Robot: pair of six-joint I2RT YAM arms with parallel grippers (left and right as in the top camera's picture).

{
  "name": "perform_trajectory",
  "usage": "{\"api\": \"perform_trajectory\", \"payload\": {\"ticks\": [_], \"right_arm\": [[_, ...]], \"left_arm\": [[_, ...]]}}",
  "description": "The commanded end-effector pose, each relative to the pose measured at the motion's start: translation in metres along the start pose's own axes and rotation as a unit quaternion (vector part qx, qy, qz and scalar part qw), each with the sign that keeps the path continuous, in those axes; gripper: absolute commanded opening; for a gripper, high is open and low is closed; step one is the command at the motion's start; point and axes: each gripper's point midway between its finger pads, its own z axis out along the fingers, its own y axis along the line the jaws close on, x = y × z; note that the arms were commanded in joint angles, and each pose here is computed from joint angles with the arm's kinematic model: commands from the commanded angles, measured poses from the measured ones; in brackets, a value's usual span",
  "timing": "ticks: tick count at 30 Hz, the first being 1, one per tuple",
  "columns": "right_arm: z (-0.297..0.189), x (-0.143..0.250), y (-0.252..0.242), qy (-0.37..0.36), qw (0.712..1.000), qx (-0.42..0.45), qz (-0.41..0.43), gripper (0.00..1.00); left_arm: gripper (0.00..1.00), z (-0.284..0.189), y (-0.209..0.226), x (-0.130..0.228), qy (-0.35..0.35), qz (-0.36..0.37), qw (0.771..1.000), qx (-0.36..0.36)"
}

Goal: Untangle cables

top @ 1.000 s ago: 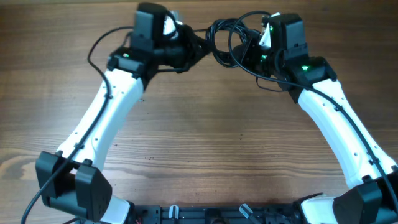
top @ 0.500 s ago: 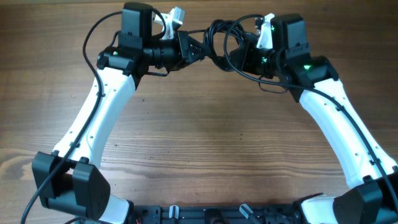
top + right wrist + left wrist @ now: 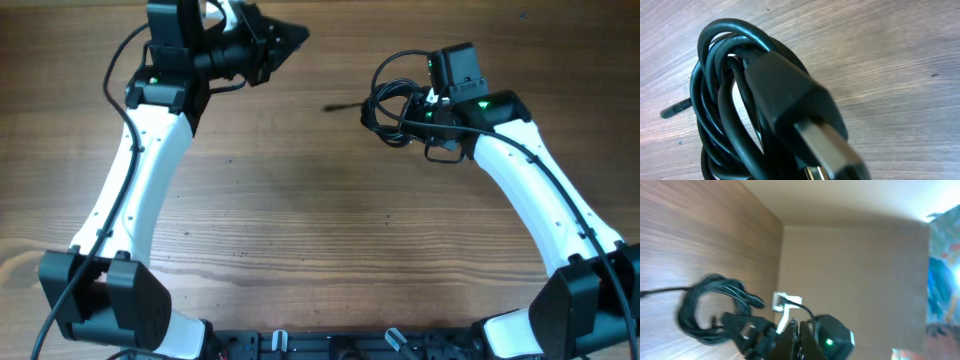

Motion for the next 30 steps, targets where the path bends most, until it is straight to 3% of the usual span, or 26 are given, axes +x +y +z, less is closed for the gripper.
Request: {"api": "perform_trajectory", "payload": {"ticks": [1, 3, 5, 8, 12, 16, 22, 27, 30], "right_arm": [[-0.001, 0.003, 0.028, 0.016, 0.997, -0.069, -0.033, 0.13], [-0.003, 0.007, 0.042, 0.027, 0.991, -0.108, -0.071, 0.13], [-0.005, 0.011, 0.045, 0.032, 0.987, -0.121, -0.100, 0.13], [-0.009, 0.016, 0.060, 0.032, 0.968, -0.167, -0.187, 0.13], [-0.024, 0.032, 0.087, 0.021, 0.897, -0.267, -0.352, 0.13], [-0.025, 0.024, 0.092, -0.016, 0.868, -0.269, -0.416, 0.09], [-0.026, 0.018, 0.097, -0.032, 0.866, -0.273, -0.418, 0.10], [-0.024, 0.019, 0.097, -0.022, 0.878, -0.273, -0.393, 0.10], [-0.023, 0.020, 0.096, -0.019, 0.879, -0.272, -0.391, 0.11]], "left_arm": [[0.04, -0.002, -0.018, 0.017, 0.028, 0.056, 0.998, 0.019], [0.07, -0.002, 0.004, 0.020, 0.030, 0.097, 0.995, -0.020], [0.09, -0.005, 0.034, 0.019, 0.016, 0.085, 0.993, -0.081], [0.33, -0.025, 0.093, 0.008, -0.042, 0.038, 0.972, -0.227], [0.60, -0.036, 0.105, -0.001, -0.063, 0.034, 0.964, -0.255], [0.61, -0.036, 0.097, 0.005, -0.013, 0.124, 0.966, -0.226], [0.40, -0.041, 0.110, 0.019, 0.034, 0.134, 0.963, -0.229], [0.40, -0.027, 0.121, 0.028, 0.061, 0.126, 0.963, -0.232], [0.52, -0.018, 0.112, 0.037, 0.080, 0.149, 0.964, -0.206]]}}
